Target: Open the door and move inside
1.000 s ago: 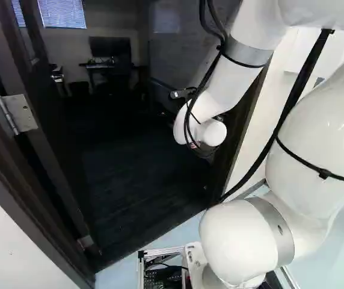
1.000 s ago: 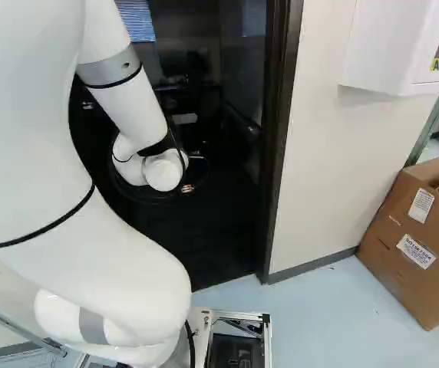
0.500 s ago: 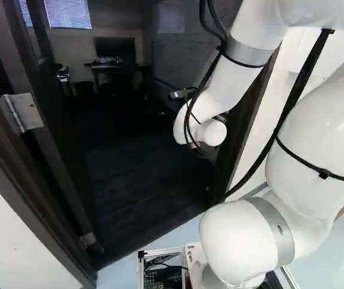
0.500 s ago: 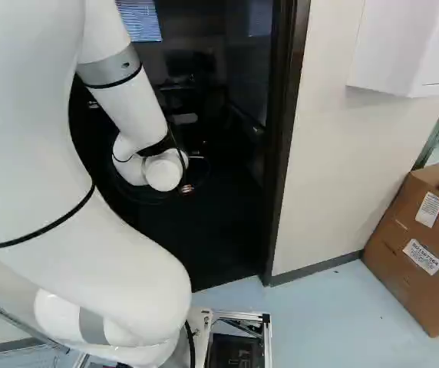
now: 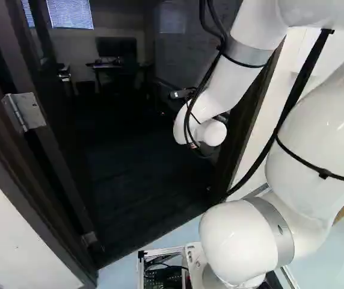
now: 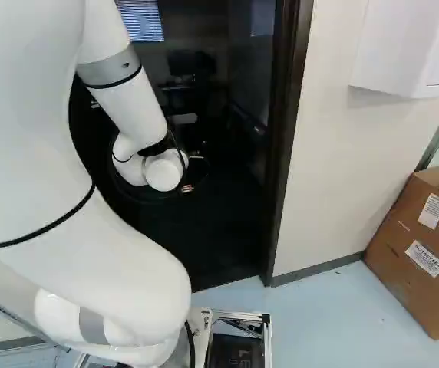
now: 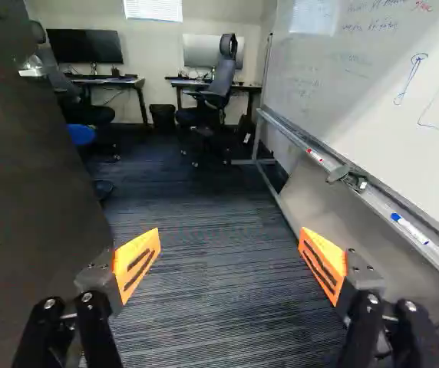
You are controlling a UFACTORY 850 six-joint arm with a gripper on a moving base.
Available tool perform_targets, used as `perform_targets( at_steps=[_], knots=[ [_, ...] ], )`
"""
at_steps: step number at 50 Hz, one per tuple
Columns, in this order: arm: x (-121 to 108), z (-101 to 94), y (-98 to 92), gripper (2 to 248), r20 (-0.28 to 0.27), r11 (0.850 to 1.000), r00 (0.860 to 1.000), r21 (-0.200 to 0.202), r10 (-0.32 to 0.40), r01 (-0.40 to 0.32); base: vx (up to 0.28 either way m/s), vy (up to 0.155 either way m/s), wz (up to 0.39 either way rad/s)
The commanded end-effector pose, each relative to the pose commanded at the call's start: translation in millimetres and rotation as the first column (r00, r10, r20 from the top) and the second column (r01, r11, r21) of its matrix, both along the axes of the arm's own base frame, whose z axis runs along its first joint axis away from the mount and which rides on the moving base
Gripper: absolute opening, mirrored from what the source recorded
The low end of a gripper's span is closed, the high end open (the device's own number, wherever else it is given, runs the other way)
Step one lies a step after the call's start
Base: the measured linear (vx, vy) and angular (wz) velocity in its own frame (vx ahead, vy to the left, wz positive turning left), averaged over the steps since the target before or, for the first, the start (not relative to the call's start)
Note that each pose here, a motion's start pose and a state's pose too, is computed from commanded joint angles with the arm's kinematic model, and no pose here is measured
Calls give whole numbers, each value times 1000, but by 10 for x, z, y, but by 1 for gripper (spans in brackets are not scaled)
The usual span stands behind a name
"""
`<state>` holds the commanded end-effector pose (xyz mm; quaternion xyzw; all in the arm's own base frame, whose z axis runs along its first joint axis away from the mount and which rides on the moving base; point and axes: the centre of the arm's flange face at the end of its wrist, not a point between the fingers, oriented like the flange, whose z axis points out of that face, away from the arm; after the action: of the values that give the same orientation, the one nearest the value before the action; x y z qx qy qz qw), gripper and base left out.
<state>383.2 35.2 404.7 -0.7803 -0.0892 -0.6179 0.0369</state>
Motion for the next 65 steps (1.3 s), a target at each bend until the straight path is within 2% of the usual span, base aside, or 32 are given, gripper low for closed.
perform_targets(
  at_steps=[30,48,65],
  knots=[
    [0,0,0,247,0,1000,1000,0,0,0,17,41,192],
    [0,0,0,247,0,1000,1000,0,0,0,79,56,264],
    [0,0,0,247,0,1000,1000,0,0,0,126,-9,101]
  ],
)
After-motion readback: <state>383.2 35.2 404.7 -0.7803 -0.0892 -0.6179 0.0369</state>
